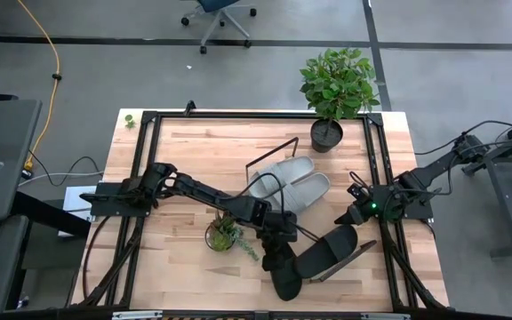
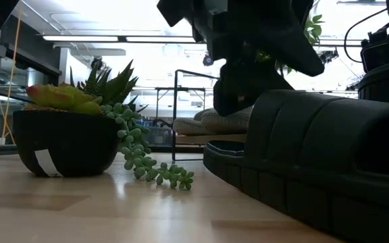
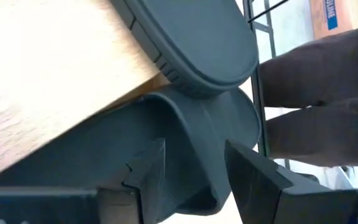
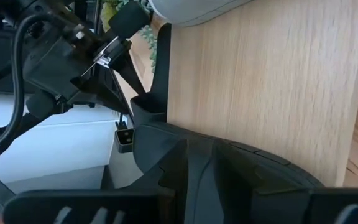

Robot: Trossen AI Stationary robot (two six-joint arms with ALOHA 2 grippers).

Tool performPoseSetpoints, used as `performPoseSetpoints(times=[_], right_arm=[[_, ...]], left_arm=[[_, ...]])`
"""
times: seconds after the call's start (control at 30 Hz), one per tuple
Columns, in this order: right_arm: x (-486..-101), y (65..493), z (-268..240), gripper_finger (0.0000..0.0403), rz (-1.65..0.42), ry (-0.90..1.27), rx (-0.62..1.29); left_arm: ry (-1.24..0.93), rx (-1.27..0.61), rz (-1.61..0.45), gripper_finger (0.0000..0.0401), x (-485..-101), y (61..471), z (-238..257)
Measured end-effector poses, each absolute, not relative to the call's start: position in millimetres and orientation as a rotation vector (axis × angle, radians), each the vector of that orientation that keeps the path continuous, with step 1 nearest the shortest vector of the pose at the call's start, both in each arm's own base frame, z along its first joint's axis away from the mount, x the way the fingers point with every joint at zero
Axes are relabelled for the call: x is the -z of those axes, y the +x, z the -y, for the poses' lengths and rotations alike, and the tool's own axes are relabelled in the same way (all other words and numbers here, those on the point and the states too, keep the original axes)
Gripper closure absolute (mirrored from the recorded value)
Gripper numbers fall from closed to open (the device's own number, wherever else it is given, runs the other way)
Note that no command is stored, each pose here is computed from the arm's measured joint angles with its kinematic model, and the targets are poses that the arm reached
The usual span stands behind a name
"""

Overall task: Pick and place slides into the shelf
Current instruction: Put the black slide on the shelf

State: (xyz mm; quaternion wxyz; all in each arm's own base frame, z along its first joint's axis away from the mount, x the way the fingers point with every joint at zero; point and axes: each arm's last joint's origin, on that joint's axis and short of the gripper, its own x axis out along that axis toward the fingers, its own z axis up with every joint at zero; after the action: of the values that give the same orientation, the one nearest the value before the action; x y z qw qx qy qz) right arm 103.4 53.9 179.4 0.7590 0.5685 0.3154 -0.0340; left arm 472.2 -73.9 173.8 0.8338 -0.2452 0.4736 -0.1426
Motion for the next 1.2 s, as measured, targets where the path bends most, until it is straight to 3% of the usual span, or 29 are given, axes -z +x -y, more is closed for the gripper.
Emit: performPoseSetpoints(times=[0.83, 0.97, 1.2], right_arm=[[-179, 103, -53, 0.034, -0.674, 1.216, 0.089], [-179, 103, -53, 0.034, -0.674, 1.211, 0.088], [-179, 103, -53, 0.034, -0.674, 1.203, 0.084]], left_arm=[[-0.639, 0.377, -1.072, 0.025, -146, 477, 88], [-0.64, 0.381, -1.073, 0.0281, -146, 477, 88], [-0.63, 0.395, -1.063, 0.0371, -147, 477, 88]])
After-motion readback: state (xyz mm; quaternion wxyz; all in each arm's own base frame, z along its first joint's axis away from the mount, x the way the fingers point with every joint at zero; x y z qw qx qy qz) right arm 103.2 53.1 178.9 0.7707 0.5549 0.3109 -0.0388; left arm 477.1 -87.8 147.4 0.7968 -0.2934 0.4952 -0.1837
